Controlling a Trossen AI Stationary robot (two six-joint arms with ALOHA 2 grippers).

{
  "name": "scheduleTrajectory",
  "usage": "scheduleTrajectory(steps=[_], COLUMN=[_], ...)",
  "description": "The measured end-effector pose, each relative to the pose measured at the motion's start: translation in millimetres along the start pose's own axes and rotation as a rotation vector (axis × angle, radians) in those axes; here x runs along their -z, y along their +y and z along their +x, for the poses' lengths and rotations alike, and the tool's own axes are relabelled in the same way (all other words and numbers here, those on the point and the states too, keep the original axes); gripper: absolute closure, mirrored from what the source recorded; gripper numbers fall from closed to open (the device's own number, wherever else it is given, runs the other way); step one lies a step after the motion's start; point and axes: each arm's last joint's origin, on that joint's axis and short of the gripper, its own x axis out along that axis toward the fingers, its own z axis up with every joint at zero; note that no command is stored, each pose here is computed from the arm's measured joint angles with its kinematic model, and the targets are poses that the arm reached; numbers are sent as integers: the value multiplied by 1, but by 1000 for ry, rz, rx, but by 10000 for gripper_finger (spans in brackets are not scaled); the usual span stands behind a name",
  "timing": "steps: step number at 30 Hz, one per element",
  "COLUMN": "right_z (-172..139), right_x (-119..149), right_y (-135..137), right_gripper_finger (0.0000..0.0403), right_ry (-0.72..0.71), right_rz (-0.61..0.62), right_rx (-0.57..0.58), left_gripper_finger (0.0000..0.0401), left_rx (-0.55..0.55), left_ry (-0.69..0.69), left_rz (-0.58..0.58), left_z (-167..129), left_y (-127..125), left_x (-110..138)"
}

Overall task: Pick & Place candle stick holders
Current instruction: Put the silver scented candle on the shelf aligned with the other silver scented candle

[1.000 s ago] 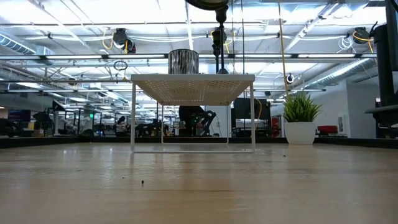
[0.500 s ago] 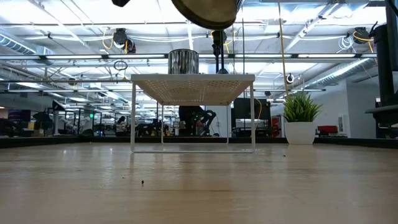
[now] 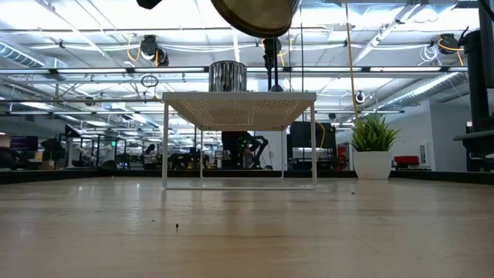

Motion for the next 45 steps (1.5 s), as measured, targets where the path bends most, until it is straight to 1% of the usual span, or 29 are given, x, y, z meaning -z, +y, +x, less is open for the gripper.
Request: scheduleTrajectory(steps=[5, 10, 14, 18, 24, 32, 35, 40, 45], right_z=[0, 0, 0, 0, 0, 0, 0, 0, 0], right_x=[-1, -3, -5, -5, -5, -5, -5, -7, -11], right_y=[1, 1, 2, 2, 2, 3, 2, -3, -8], right_gripper_finger=[54, 54, 54, 54, 54, 54, 54, 54, 54], right_ry=[-8, -27, -47, -48, -48, -47, -46, -58, -85], right_rz=[-2, -2, -2, -3, -2, -6, -7, -14, -15], right_rx=[-5, -14, -38, -40, -41, -63, -64, -68, -70], left_gripper_finger=[32, 5, 7, 3, 2, 1, 1, 1, 1], left_rx=[-3, -28, -17, -32, 31, 98, 129, 130, 158], left_ry=[4, 12, 1, 28, 37, -17, -18, -18, -16], left_rz=[5, 37, 40, 37, 3, -38, -51, -64, -79], left_z=[0, 1, 2, 11, 35, 56, 59, 59, 58], left_y=[0, 5, 10, 16, 22, 31, 32, 34, 33], left_x=[0, 0, -4, -1, 4, 2, 1, 1, 0])
